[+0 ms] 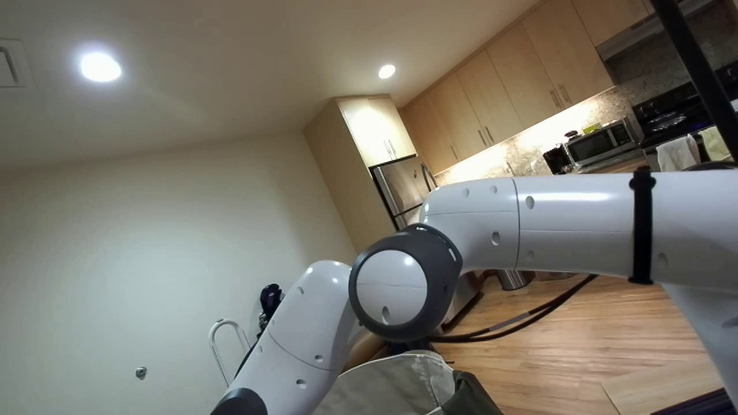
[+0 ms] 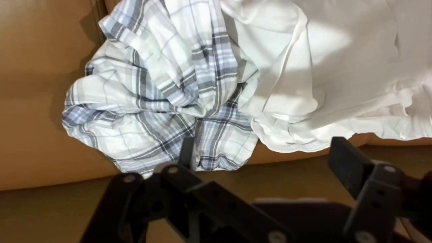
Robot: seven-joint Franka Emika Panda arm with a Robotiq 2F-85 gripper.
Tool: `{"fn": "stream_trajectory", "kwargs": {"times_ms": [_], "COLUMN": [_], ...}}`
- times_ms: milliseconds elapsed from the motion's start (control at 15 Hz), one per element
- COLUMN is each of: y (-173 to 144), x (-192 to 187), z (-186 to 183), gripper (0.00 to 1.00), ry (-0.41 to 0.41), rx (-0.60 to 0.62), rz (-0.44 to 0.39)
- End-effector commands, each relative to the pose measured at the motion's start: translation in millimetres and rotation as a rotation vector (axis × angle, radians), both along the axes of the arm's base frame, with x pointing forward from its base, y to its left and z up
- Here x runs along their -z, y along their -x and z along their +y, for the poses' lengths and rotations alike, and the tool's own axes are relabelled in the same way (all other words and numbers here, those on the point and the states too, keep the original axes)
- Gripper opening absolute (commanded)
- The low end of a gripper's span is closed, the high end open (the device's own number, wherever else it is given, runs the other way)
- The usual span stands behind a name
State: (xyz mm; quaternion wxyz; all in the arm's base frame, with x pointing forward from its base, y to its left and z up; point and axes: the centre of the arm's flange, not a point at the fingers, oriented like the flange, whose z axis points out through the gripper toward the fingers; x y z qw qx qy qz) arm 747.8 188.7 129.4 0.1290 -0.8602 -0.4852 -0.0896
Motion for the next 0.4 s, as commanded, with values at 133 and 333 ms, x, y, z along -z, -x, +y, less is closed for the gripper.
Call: {"fn": "stream_trajectory", "kwargs": {"times_ms": [133, 333], "y": [0.3, -0.2], "x": [2.3, 0.5], "z": [-1.4, -1.5], "gripper": [1.00, 1.00], "ry": [-0.004, -0.005], "rx": [0.019, 0.021], "rz": [-0.012, -0.014]}}
